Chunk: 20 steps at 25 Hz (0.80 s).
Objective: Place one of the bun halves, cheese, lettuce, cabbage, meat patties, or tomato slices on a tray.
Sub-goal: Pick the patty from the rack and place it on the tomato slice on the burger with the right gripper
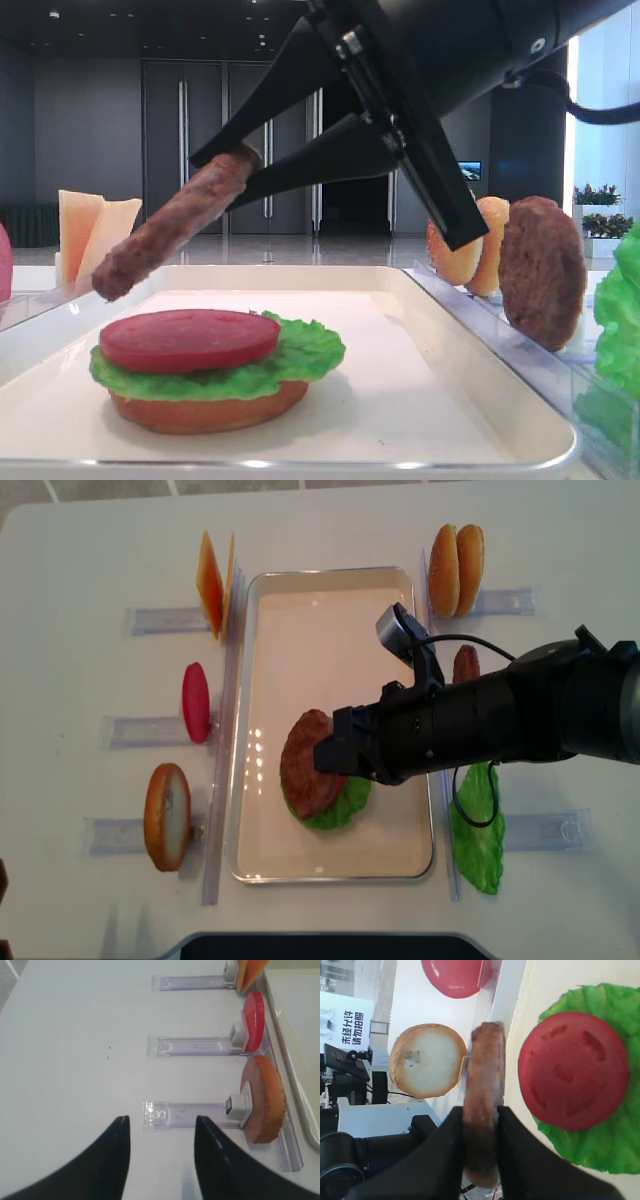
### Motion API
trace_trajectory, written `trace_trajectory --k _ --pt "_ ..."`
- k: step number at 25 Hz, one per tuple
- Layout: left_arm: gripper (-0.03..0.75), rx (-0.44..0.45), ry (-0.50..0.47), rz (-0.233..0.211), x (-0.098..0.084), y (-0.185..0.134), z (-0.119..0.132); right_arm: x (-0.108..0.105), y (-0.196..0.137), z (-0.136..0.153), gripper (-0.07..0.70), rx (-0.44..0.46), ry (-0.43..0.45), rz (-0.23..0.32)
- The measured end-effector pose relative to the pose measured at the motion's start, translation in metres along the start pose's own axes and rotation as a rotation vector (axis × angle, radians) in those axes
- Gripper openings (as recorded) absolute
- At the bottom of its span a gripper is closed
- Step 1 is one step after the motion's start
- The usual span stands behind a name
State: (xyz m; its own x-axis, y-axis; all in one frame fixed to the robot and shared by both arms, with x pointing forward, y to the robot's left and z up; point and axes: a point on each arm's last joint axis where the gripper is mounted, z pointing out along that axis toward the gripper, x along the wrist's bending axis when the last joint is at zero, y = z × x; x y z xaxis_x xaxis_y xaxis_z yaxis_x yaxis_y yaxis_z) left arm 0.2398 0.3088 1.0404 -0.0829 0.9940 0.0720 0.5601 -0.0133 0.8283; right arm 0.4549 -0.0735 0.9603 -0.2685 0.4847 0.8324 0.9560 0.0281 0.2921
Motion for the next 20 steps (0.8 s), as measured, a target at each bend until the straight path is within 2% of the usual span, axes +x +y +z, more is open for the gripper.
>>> trace_trajectory --k 20 --pt "0.327 0.0 0.0 0.0 0.0 0.0 0.0 0.0006 0.0064 0.0004 0.167 -0.03 -0.032 -0.017"
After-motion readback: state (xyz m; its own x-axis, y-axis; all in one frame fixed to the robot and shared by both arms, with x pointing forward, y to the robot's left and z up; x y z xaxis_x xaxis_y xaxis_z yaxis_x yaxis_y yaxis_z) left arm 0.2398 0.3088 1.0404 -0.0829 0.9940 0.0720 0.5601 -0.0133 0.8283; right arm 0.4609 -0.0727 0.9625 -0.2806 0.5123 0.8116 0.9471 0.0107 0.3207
